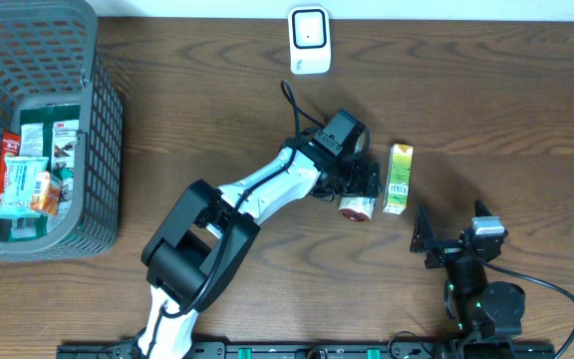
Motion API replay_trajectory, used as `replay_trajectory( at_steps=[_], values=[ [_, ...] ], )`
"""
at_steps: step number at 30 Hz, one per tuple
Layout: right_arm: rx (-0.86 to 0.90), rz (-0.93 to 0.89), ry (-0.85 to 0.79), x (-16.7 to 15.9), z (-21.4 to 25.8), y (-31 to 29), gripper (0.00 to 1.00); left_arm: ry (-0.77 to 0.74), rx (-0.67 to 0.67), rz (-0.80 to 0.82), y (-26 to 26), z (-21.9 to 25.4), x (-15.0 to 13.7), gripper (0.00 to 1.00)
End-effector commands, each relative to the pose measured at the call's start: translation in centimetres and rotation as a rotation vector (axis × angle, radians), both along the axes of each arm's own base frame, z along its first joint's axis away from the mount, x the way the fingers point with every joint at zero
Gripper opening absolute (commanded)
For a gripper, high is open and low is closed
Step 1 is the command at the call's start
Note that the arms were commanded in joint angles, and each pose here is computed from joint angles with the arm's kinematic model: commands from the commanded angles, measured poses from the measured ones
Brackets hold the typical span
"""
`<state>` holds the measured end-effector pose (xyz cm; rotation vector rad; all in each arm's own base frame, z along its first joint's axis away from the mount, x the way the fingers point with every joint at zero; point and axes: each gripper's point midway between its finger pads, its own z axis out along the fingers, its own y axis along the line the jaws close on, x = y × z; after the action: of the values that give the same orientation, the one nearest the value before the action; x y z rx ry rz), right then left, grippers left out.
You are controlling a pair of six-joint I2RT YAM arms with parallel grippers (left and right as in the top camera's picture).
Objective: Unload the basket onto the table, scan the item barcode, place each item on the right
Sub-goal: 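Set the jar down beside the carton and open the left gripper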
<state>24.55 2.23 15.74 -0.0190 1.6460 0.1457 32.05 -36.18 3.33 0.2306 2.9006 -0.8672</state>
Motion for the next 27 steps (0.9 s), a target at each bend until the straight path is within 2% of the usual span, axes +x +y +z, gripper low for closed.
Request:
replay_trajectory(
  at_steps=[1, 11, 13, 18, 23, 24, 25, 26, 27],
  values=[
    [0.013, 0.009, 0.003, 0.0, -0.1, 0.2, 0.99, -0.04, -0.023, -0.015, 0.1, 1.4, 0.8, 0.96],
    [0.013, 0.009, 0.003, 0.0, -0.1, 0.2, 0.99, -0.172, -0.1, -0.004, 0.9, 7.5, 3.0, 0.98],
    [0.013, 0.009, 0.003, 0.0, -0.1, 0.2, 0.99, -0.206, -0.082, 0.018, 1.9, 8.9, 3.4, 0.97],
    [0.013, 0.009, 0.003, 0.0, -0.1, 0.2, 0.99, -0.286, 0.127, 0.093, 8.5, 12.3, 2.6, 0.98],
    [0.013, 0.009, 0.003, 0.0, -0.1, 0.2, 0.99, -0.39, 0.427, 0.23, 18.2, 16.9, 0.5, 0.97],
    [0.013, 0.009, 0.003, 0.0, -0.1, 0.2, 0.99, -0.409, 0.468, 0.259, 20.0, 17.9, 0.0, 0.91],
    [0.013, 0.009, 0.003, 0.0, -0.1, 0.2, 0.99, -0.424, 0.502, 0.279, 21.5, 18.8, -0.5, 0.64],
    [0.013, 0.009, 0.003, 0.0, -0.1, 0.2, 0.99, -0.43, 0.529, 0.303, 23.0, 19.5, -1.0, 0.45],
    [0.013, 0.009, 0.003, 0.0, -0.1, 0.2, 0.99, -0.429, 0.555, 0.333, 24.7, 20.2, -1.6, 0.33]
  ],
)
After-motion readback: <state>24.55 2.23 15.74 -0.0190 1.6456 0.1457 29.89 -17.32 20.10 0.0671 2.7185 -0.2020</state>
